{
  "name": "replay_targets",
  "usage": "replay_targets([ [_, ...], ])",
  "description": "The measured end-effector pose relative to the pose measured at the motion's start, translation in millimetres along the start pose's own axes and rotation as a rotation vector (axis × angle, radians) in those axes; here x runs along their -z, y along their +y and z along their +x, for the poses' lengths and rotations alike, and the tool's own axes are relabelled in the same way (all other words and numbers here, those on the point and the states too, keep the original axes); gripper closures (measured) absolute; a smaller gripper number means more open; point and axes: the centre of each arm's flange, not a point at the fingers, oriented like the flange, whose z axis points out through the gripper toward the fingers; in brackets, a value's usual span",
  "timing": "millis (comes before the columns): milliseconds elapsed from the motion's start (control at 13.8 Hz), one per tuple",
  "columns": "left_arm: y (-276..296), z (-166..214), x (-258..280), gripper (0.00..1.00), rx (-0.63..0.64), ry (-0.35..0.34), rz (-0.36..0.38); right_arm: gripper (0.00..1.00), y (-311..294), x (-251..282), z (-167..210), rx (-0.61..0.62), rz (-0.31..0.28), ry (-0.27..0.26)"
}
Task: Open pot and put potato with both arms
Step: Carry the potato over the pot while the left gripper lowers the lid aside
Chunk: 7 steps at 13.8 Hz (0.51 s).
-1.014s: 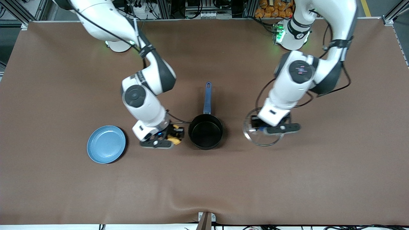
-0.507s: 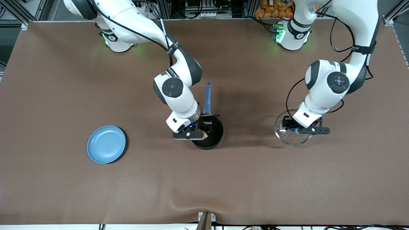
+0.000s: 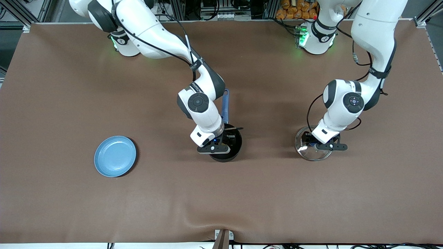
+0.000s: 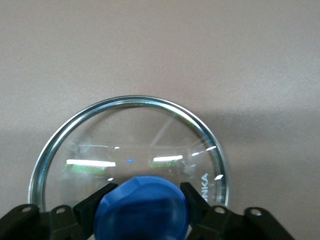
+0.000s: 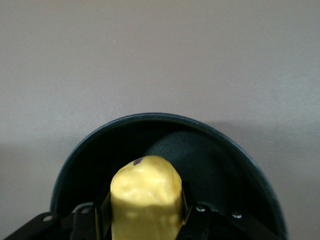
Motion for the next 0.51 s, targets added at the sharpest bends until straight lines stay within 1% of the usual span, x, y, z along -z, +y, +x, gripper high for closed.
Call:
replay_targets([
  [145,-3.4,-0.5,-1.6,0.49,-0.028,-0.002,0.002,0.42,0.1,-16.9,-6.8,0.003,-0.001,0.0],
  [217,-5.0,-0.4,-1.7,0.5,-0.04,-0.003,0.002,0.42,0.2,-22.7,-9.4,0.001,-0.003,-0.003],
  [290,-6.5,-0.3,-1.6,0.48,-0.051,-0.003,0.003,0.42,-0.3,-25.8,-10.9,-0.002,-0.004,-0.004],
  [507,-7.1,4.0,10.6,0.21,-0.056,0.012,0.002,0.42,-3.0,-25.8,-12.7,-0.004,-0.003,-0.004],
])
